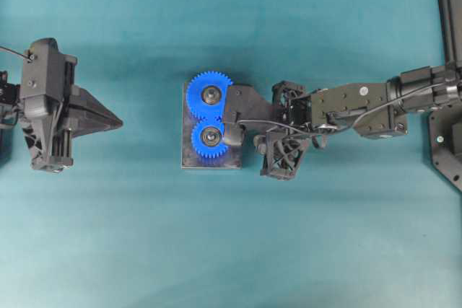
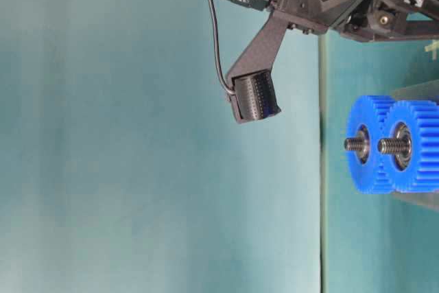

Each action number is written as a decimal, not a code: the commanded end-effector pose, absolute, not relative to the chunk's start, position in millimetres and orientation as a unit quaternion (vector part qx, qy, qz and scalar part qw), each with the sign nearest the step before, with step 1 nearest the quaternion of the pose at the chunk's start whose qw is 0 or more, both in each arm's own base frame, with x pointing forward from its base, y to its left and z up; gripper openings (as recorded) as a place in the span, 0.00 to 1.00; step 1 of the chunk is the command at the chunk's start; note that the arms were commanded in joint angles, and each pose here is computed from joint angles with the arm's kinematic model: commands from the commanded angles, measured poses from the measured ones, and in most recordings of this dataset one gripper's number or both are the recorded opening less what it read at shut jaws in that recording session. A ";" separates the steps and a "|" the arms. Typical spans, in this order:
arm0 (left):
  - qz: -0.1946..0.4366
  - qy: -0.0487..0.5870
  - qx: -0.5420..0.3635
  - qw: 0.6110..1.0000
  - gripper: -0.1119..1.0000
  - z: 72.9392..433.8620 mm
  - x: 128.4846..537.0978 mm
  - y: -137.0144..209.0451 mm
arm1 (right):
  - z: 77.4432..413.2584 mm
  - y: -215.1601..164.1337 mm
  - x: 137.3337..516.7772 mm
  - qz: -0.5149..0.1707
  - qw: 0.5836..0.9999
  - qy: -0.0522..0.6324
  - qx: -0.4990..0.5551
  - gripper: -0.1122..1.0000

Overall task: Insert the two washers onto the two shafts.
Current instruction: 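Release the washer, move the right gripper to the lower washer, then grasp the lower silver washer with the right gripper, then lower the held washer onto the lower gear shaft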

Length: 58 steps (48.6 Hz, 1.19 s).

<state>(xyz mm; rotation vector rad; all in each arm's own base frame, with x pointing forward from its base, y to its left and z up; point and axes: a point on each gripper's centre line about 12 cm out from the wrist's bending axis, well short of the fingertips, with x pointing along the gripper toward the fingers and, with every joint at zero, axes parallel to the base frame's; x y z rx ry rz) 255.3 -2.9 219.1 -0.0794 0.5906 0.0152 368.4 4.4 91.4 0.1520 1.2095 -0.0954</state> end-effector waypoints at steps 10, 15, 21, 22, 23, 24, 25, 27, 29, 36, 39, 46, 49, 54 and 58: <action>0.006 0.280 -0.038 0.959 0.10 225.0 257.4 -3.3 | 136.5 12.6 371.8 -0.036 0.830 0.553 0.063 0.39; 0.006 0.281 -0.038 0.959 0.10 224.9 257.3 -3.3 | 153.8 13.6 372.2 -0.034 0.829 0.556 0.051 0.39; 0.006 0.281 -0.038 0.959 0.10 224.6 257.6 -3.3 | 171.9 16.9 378.0 -0.029 0.833 0.551 0.040 0.39; 0.006 0.281 -0.038 0.959 0.10 224.6 257.6 -3.3 | 175.0 16.8 379.6 -0.028 0.834 0.549 0.038 0.39; 0.006 0.281 -0.038 0.959 0.10 224.5 257.5 -3.3 | 178.8 17.3 381.8 -0.027 0.837 0.545 0.037 0.39; 0.006 0.281 -0.038 0.959 0.10 224.6 257.6 -3.3 | 181.5 17.9 383.5 -0.026 0.838 0.544 0.035 0.39; 0.006 0.281 -0.038 0.959 0.10 224.6 257.6 -3.3 | 184.2 17.9 385.9 -0.025 0.840 0.541 0.034 0.39; 0.006 0.281 -0.038 0.959 0.10 224.1 257.3 -3.3 | 189.7 18.6 390.8 -0.023 0.844 0.535 0.031 0.39; 0.006 0.281 -0.038 0.959 0.10 224.1 257.3 -3.3 | 194.9 19.4 396.1 -0.021 0.849 0.527 0.028 0.39; 0.006 0.280 -0.038 0.959 0.10 225.0 257.4 -3.3 | 209.5 21.8 415.4 -0.010 0.862 0.506 0.016 0.39; 0.006 0.281 -0.038 0.959 0.10 224.9 257.3 -3.7 | 209.1 21.3 420.1 -0.009 0.862 0.507 0.011 0.39; 0.005 0.279 -0.038 0.959 0.10 225.6 257.7 -3.7 | 205.6 18.9 430.7 -0.011 0.857 0.515 -0.011 0.39; 0.004 0.279 -0.038 0.959 0.10 225.6 257.7 -4.5 | 204.7 16.8 435.6 -0.014 0.855 0.519 -0.022 0.39; 0.002 0.279 -0.037 0.959 0.10 225.6 257.7 -5.3 | 202.6 13.3 439.8 -0.018 0.851 0.524 -0.031 0.39; 0.001 0.279 -0.037 0.959 0.10 225.6 257.6 -6.1 | 202.1 9.4 442.5 -0.022 0.852 0.523 -0.033 0.39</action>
